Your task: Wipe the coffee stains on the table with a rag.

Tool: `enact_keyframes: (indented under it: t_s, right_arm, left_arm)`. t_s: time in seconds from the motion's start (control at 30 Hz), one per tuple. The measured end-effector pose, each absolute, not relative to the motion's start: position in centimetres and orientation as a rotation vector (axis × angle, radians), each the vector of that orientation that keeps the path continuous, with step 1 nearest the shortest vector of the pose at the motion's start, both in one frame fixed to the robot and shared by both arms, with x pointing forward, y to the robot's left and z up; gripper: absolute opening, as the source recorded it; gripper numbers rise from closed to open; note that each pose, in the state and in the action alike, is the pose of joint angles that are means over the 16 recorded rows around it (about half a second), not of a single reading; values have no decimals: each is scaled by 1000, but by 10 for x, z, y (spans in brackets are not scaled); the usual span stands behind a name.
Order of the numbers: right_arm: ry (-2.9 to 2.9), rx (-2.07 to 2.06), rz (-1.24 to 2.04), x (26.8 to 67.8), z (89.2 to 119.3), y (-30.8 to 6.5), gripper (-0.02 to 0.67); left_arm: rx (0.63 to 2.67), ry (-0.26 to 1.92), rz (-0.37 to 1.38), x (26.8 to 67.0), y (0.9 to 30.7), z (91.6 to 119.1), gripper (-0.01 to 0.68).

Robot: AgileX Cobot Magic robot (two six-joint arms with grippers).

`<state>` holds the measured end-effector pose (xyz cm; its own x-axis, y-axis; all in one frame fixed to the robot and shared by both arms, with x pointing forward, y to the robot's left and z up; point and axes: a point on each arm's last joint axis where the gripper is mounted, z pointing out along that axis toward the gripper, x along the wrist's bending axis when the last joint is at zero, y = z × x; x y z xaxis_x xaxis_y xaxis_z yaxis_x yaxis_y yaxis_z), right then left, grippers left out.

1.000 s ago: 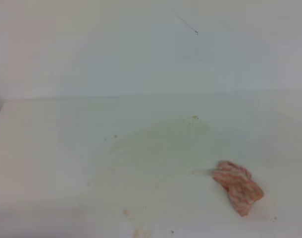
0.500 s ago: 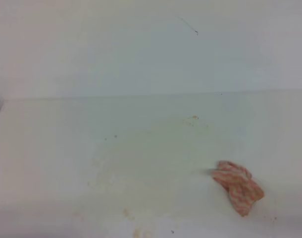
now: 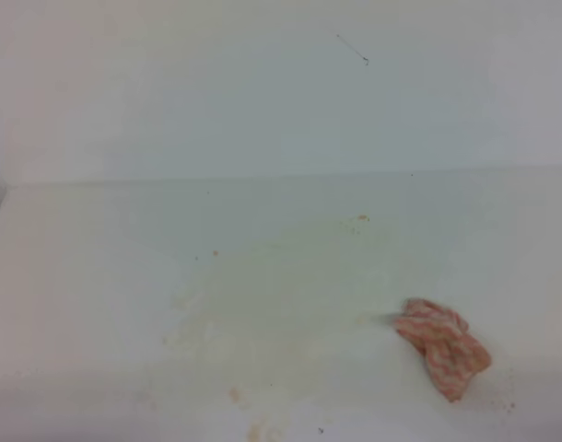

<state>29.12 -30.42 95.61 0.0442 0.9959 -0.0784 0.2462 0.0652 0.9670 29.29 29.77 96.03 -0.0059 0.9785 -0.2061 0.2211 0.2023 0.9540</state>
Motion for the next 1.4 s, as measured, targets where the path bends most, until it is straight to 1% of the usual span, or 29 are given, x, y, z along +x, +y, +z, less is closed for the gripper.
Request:
enact_keyframes:
  t_s: [1.4]
  right_arm:
    - [1378, 1359, 991, 291, 956, -304, 0]
  left_arm:
    - [1218, 1447, 928, 293, 298, 960, -2]
